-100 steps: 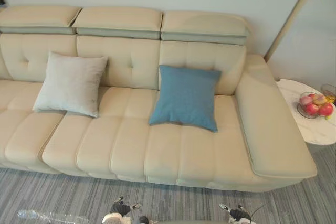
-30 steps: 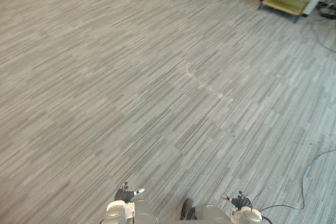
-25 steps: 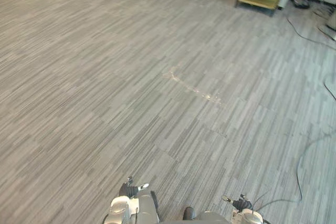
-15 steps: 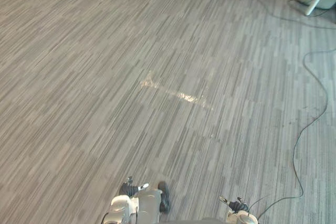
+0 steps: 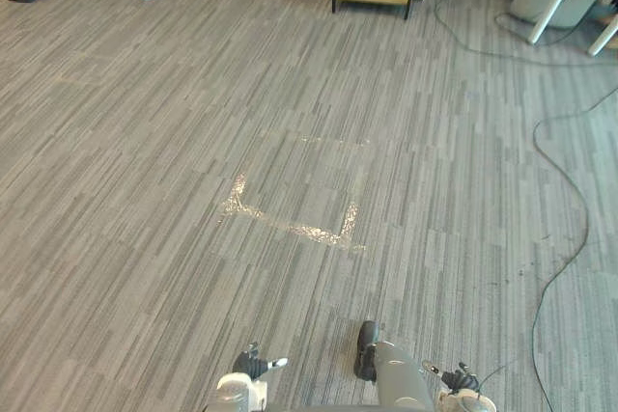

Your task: Pick up cushions and gather them together orderly.

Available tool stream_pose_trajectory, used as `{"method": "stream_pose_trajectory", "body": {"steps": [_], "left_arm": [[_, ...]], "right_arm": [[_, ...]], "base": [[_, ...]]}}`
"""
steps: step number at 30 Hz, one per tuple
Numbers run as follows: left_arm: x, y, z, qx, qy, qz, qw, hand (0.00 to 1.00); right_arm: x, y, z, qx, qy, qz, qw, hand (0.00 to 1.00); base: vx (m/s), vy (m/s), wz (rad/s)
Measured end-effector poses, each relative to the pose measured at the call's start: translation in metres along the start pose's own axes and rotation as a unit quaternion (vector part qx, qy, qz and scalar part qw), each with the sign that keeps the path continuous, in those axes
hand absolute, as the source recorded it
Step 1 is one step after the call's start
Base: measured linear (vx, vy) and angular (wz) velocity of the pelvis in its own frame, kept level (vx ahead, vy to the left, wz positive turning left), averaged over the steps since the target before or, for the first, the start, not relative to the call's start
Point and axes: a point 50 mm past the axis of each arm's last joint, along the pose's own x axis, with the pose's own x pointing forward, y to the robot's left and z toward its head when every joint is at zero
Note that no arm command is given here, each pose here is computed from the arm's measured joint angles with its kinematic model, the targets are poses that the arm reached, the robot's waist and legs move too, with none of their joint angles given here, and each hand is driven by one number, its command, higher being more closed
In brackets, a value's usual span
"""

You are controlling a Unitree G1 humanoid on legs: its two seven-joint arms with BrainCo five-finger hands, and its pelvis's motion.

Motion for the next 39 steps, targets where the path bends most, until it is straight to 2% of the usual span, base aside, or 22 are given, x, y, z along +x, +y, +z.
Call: {"method": "stream_pose_trajectory", "body": {"steps": [6,13,18,22,25,33,39], "left_arm": [[0.0,-0.002,0.023,-0.005,-0.058,-0.006,0.998,0.0],[0.002,0.006,0.025,0.025,-0.055,-0.003,0.998,0.0],[0.003,0.012,0.019,0.044,-0.037,-0.003,0.998,0.0],[0.003,0.007,0.015,0.052,-0.026,-0.011,0.998,0.0],[0.003,0.006,0.016,0.047,-0.029,-0.013,0.998,0.0],[0.0,-0.008,0.001,0.063,-0.002,-0.041,0.997,0.0],[0.002,-0.013,0.016,0.048,-0.031,-0.051,0.997,0.0]], "right_arm": [[-0.002,0.024,0.01,0.012,-0.022,0.035,0.999,0.0],[-0.003,0.032,0.005,0.006,-0.006,0.044,0.999,0.0],[-0.006,0.029,-0.012,-0.004,0.02,0.041,0.999,0.0],[-0.004,0.026,0.004,-0.009,-0.02,0.045,0.999,0.0],[-0.003,0.024,0.012,-0.009,-0.035,0.046,0.998,0.0],[-0.002,0.005,-0.005,0.006,0.0,0.017,1.0,0.0],[-0.005,0.008,-0.008,0.032,0.002,0.017,0.999,0.0]], "base": [[0.52,-0.164,-0.17],[0.61,0.048,-0.2],[0.68,0.11,0.54],[0.57,-0.085,0.57],[0.53,-0.254,0.72],[0.48,-0.321,0.34],[0.4,-0.101,0.13]]}}
